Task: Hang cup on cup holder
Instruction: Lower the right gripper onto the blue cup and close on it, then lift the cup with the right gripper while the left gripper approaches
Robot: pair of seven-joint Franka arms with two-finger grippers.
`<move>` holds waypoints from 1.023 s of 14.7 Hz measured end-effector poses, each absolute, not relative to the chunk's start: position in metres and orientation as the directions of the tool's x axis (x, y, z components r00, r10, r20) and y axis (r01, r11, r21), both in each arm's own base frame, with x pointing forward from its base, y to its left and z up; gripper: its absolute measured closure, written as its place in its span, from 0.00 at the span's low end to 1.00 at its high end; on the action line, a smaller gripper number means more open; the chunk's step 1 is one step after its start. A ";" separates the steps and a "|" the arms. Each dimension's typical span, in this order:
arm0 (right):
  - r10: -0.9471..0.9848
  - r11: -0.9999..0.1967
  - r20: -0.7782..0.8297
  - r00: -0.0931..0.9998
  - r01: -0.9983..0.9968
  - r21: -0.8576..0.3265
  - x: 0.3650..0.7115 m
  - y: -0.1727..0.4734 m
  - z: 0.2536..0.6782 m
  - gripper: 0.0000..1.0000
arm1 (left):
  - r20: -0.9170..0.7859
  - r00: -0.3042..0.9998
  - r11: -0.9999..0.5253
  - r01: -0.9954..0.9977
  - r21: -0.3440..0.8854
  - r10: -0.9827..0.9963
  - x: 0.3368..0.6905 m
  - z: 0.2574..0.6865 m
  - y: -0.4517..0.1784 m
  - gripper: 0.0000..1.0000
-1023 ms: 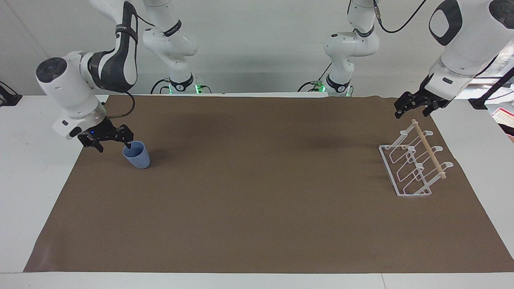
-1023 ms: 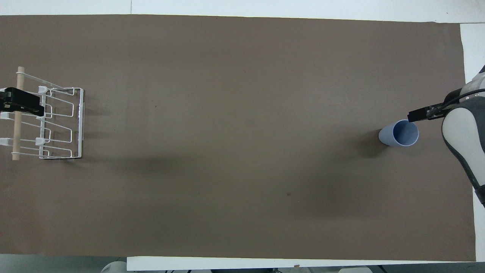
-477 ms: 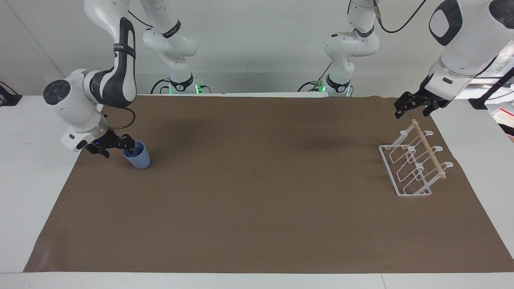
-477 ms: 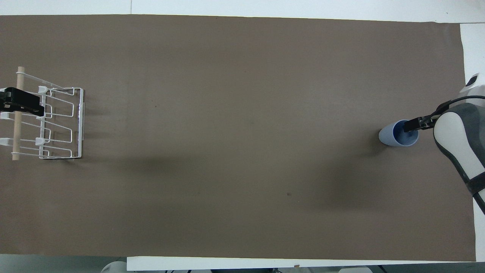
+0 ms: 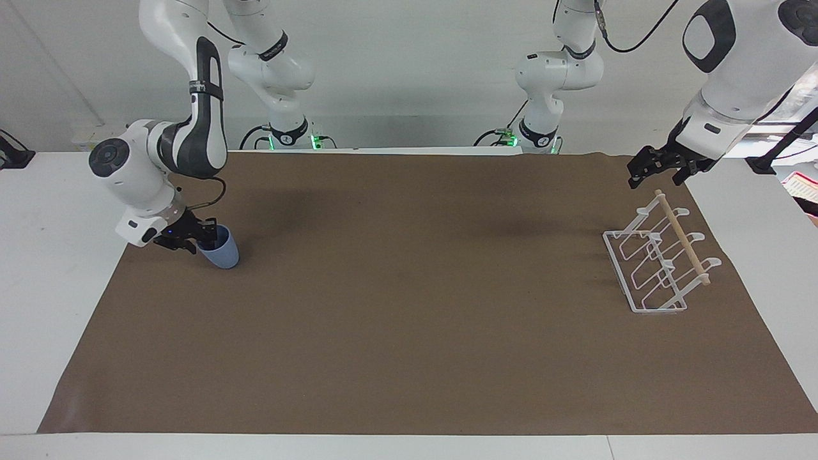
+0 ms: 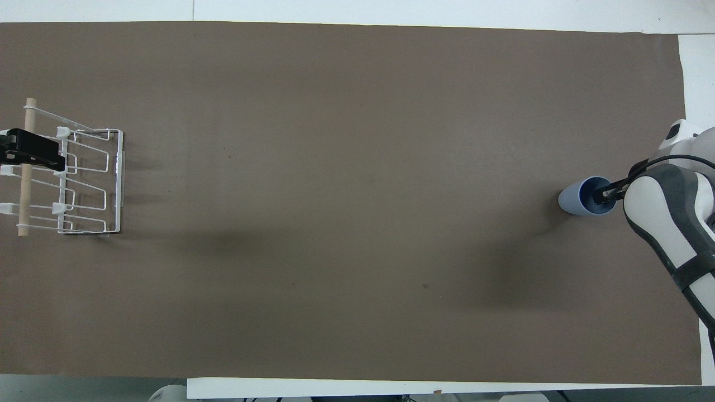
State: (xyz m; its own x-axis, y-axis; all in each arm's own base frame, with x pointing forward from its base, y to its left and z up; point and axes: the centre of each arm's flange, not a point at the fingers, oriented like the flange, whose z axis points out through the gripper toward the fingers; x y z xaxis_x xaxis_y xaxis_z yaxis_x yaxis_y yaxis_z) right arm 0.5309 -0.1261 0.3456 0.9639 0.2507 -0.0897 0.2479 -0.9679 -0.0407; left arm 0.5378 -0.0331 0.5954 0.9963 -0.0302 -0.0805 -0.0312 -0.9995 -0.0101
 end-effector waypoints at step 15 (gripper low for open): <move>0.237 -0.794 0.073 0.969 0.237 -0.560 0.576 -0.003 0.443 0.96 | -0.144 0.989 -0.999 0.028 -0.023 0.031 0.526 0.593 -0.055 0.00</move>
